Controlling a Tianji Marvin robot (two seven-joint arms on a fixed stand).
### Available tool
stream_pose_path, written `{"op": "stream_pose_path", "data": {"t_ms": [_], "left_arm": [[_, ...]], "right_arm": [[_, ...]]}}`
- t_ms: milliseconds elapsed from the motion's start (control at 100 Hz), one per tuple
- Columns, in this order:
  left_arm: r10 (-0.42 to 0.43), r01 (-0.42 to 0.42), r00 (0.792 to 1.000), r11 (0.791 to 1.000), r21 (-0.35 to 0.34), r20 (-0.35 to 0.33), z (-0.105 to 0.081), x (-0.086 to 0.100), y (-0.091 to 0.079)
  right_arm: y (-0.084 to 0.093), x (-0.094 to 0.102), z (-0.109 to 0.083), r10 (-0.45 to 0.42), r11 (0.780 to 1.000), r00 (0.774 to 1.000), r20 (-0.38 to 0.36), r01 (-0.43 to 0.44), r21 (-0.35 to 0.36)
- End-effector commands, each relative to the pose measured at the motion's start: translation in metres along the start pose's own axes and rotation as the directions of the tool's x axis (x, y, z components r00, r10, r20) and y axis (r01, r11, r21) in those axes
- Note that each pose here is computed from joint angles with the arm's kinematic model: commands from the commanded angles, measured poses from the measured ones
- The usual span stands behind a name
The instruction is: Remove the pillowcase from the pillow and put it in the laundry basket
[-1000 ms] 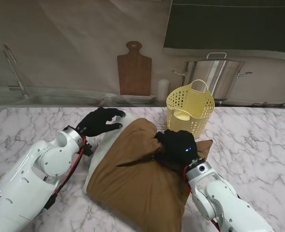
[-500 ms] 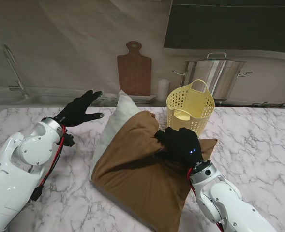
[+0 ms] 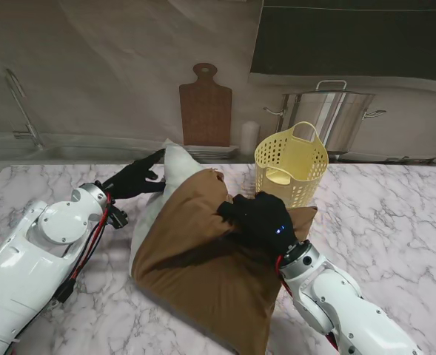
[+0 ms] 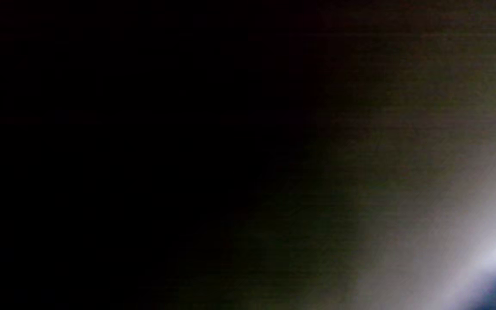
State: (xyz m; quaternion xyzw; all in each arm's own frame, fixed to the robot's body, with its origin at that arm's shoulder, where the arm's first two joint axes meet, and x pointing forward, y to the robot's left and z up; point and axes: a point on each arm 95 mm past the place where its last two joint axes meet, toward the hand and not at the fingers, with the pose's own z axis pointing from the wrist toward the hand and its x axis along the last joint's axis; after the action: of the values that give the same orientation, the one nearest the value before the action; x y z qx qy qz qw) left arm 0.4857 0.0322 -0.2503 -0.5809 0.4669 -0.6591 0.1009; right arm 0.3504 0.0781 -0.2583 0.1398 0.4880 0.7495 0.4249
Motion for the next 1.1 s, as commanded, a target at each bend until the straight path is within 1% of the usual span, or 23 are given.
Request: {"op": "stream_pose_path", "data": {"t_ms": [0, 200, 320, 470, 550, 640, 700, 760, 850, 940, 1000, 1090], "left_arm": [[0.003, -0.004, 1.0, 0.999, -0.032, -0.023, 0.007, 0.011, 0.012], [-0.062, 0.059, 0.994, 0.998, -0.031, -0.089, 0.011, 0.022, 0.022], [-0.092, 0.093, 0.985, 0.996, -0.005, -0.143, 0.008, 0.03, 0.026], [-0.143, 0.155, 0.965, 0.987, 0.038, -0.22, 0.001, 0.04, 0.031], [-0.158, 0.175, 0.954, 0.984, 0.044, -0.255, -0.002, 0.045, 0.033], [-0.163, 0.191, 0.943, 0.979, 0.072, -0.29, -0.005, 0.049, 0.036], [-0.149, 0.187, 0.94, 0.977, 0.098, -0.308, -0.008, 0.052, 0.037], [-0.119, 0.167, 0.94, 0.978, 0.127, -0.321, -0.011, 0.053, 0.036], [-0.052, 0.123, 0.944, 0.972, 0.199, -0.326, -0.016, 0.053, 0.033], [-0.019, 0.11, 0.944, 0.959, 0.261, -0.331, -0.02, 0.053, 0.028], [0.016, 0.088, 0.945, 0.95, 0.301, -0.328, -0.024, 0.052, 0.024], [0.047, 0.078, 0.941, 0.933, 0.35, -0.336, -0.03, 0.054, 0.016]], "right_arm": [[0.003, 0.001, 0.004, -0.002, 1.0, 1.0, -0.009, 0.002, -0.014], [0.003, 0.0, 0.005, 0.0, 1.0, 1.0, -0.016, 0.0, -0.014], [0.003, 0.0, 0.004, 0.002, 1.0, 1.0, -0.016, -0.002, -0.013], [0.001, -0.001, 0.004, 0.006, 1.0, 1.0, -0.021, -0.006, -0.004], [0.0, -0.001, 0.006, 0.009, 1.0, 1.0, -0.024, -0.009, 0.0], [-0.003, -0.001, 0.007, 0.014, 1.0, 1.0, -0.027, -0.014, 0.003], [-0.004, -0.001, 0.007, 0.015, 1.0, 0.999, -0.03, -0.015, 0.003], [-0.005, -0.001, 0.007, 0.015, 1.0, 0.999, -0.032, -0.015, 0.003], [-0.005, -0.002, 0.005, 0.01, 1.0, 1.0, -0.028, -0.009, 0.012], [-0.004, -0.006, -0.001, 0.001, 1.0, 1.0, -0.013, -0.001, 0.023], [-0.002, -0.009, -0.005, -0.005, 0.999, 1.0, 0.0, 0.005, 0.032], [0.0, -0.013, -0.011, -0.014, 0.998, 1.0, 0.019, 0.013, 0.054]]}}
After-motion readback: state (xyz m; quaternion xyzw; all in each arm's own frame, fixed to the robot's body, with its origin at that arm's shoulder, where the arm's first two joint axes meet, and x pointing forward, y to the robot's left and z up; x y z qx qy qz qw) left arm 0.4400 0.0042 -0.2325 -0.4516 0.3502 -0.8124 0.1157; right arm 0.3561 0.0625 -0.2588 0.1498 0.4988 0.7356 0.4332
